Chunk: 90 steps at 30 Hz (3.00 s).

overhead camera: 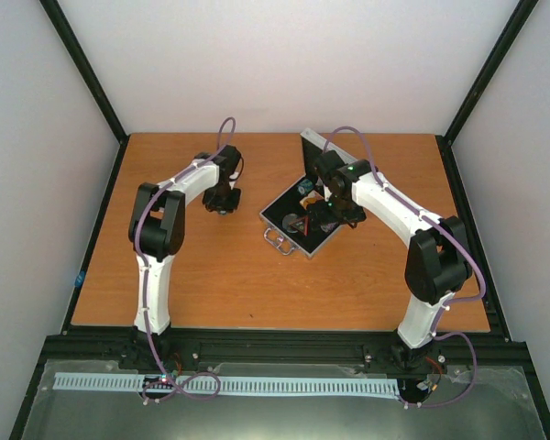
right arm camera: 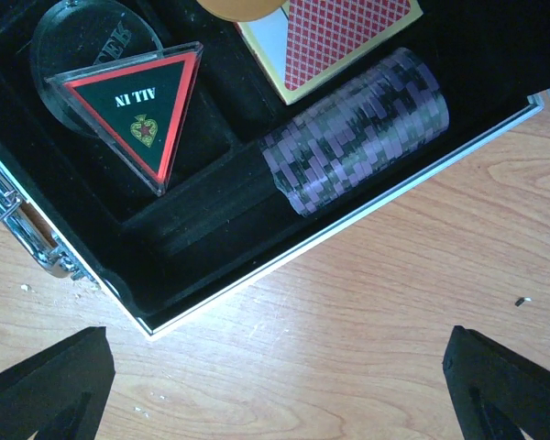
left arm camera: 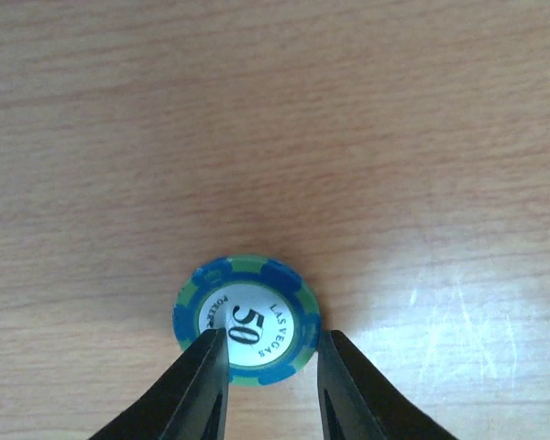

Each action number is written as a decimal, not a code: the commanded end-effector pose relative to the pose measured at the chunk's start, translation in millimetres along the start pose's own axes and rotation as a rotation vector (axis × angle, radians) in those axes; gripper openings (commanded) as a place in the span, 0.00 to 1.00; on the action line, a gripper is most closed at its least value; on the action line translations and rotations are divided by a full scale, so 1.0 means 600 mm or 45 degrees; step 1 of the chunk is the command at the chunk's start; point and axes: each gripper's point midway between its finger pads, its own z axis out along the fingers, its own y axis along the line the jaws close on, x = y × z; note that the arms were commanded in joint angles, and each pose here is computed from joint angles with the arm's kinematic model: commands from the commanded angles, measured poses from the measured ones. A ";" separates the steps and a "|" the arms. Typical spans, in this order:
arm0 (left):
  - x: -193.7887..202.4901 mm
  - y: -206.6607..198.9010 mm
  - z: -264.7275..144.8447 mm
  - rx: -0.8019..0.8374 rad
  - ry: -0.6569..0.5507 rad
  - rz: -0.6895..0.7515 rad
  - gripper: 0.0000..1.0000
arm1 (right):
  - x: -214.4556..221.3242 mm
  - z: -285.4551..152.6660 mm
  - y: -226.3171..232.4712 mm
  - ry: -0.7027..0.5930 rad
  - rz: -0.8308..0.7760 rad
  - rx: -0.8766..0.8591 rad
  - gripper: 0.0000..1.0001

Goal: Pack up texas hold em set

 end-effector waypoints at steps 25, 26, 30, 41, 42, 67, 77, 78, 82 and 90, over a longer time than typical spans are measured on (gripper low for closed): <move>0.001 0.009 -0.011 -0.029 0.032 0.040 0.72 | -0.001 -0.001 -0.004 -0.016 0.017 -0.005 1.00; 0.000 0.011 -0.010 -0.034 0.028 0.035 0.72 | 0.000 -0.001 -0.004 -0.015 0.017 -0.004 1.00; -0.006 0.012 -0.007 -0.043 0.018 0.033 0.72 | 0.000 0.001 -0.004 -0.013 0.012 -0.006 1.00; 0.007 0.006 0.026 -0.030 0.067 0.044 0.60 | 0.000 0.003 -0.005 -0.007 0.002 0.002 1.00; 0.006 0.005 0.026 -0.025 0.066 0.046 0.58 | 0.000 0.003 -0.005 -0.007 0.003 0.002 1.00; 0.000 0.008 -0.009 -0.018 0.010 0.041 0.23 | 0.000 0.008 0.000 -0.005 0.021 -0.021 1.00; -0.004 0.006 -0.023 -0.005 -0.002 0.040 0.22 | 0.000 0.008 0.001 -0.005 0.017 -0.024 1.00; -0.007 0.007 -0.029 -0.008 -0.012 0.037 0.31 | 0.000 0.008 0.001 -0.006 0.017 -0.022 1.00; -0.023 0.012 -0.063 -0.018 -0.072 0.037 0.66 | -0.002 0.009 0.000 -0.004 0.014 -0.021 1.00; -0.023 0.012 -0.042 -0.034 -0.028 0.056 0.72 | -0.013 0.008 0.004 -0.008 0.002 -0.022 1.00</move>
